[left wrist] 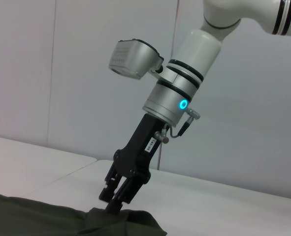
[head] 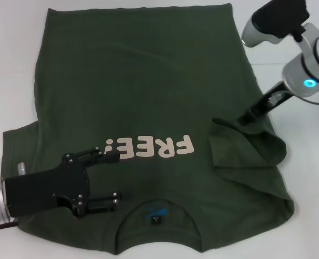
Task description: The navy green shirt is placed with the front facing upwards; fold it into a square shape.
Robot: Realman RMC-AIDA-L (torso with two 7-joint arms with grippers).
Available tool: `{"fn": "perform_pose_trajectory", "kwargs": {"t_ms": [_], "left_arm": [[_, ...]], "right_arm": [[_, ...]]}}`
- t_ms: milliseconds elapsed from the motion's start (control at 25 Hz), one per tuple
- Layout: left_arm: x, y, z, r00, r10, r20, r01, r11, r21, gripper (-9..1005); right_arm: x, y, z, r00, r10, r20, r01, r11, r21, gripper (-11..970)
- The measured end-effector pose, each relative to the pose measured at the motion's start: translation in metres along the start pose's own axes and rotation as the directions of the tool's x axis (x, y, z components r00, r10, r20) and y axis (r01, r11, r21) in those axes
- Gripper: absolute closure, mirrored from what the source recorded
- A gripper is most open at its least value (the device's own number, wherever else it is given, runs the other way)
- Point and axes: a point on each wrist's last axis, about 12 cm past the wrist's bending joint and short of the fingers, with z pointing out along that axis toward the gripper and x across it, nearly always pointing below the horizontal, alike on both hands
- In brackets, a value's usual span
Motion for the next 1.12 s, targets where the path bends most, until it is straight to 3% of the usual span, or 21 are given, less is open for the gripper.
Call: {"fn": "perform_pose_trajectory", "kwargs": {"t_ms": [320,1120], "left_arm": [[0.001,-0.001,0.001,1.0,-0.006,0.004,0.006,1.0,0.003,169],[0.001,-0.001,0.001,1.0,-0.009,0.013,0.01,1.0,-0.005,168]], "right_arm": [[0.006,-0.004,-0.01,0.998,-0.038,-0.058,0.04,0.998,0.044,536],[0.015,0.007,0.001,0.984,-0.093,-0.151,0.104,0.992,0.066,540]]}}
